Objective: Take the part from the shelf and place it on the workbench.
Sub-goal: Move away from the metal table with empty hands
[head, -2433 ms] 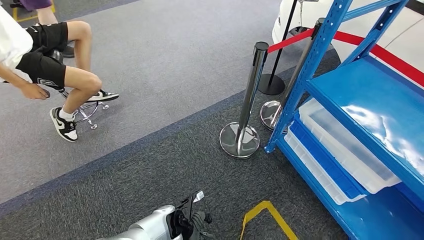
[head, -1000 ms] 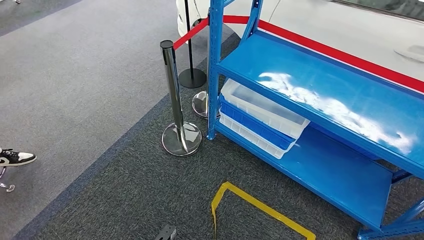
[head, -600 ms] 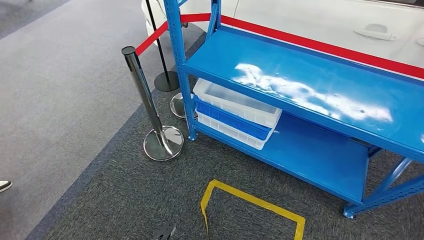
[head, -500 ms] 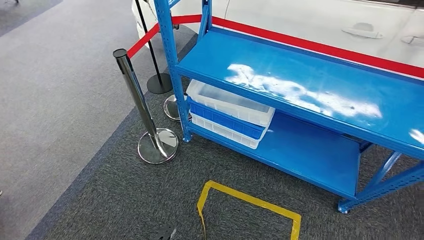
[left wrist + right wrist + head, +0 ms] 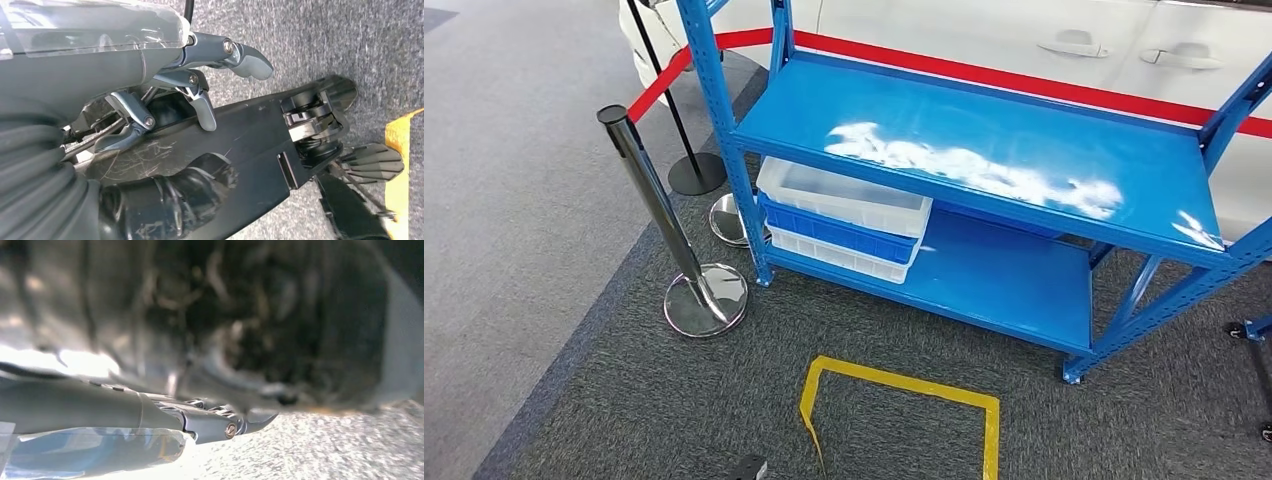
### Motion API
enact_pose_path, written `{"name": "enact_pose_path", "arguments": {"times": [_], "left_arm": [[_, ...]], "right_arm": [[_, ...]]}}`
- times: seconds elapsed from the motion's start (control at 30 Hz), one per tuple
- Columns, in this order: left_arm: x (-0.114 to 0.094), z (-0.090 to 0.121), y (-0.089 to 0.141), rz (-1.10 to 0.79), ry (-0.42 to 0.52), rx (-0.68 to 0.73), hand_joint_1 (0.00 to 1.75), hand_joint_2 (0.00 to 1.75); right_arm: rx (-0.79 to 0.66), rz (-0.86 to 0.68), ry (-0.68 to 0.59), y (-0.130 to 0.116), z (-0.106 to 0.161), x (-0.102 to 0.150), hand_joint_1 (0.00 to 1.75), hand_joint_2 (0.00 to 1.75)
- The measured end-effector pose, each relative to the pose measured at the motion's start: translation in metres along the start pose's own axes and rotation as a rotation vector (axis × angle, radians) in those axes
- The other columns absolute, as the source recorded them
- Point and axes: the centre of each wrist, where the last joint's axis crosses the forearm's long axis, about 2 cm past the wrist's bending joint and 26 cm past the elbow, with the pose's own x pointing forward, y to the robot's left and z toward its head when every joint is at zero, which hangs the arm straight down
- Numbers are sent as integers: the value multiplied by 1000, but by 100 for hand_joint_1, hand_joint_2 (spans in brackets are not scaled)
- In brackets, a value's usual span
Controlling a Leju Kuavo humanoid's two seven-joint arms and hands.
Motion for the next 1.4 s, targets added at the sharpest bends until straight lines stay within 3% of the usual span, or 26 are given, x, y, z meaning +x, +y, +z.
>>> {"name": "enact_pose_path", "arguments": {"times": [0.3, 0.63, 0.73, 1.0, 1.13, 1.27, 1.4], "left_arm": [[1, 0, 2, 17, -9, -2, 0, 175], [12, 1, 17, -11, 24, -9, 0, 175], [23, 3, 18, -26, 33, -26, 0, 175], [24, 3, 23, -27, 42, -14, 0, 175], [28, 4, 25, -32, 38, -18, 0, 175], [23, 3, 25, -53, 42, -23, 0, 175], [1, 0, 27, -73, 59, -18, 0, 175]], "right_arm": [[2, 1, -26, 3, 0, 4, 0, 0], [10, -16, -72, 36, 0, 44, 0, 0], [14, -18, -74, 39, 1, 52, 0, 0], [2, -32, -100, 40, 4, 62, 0, 0], [-5, -37, -93, 39, 4, 63, 0, 175], [-5, -46, -88, 40, 4, 62, 0, 175], [-12, -72, -122, 39, 5, 64, 0, 175]]}}
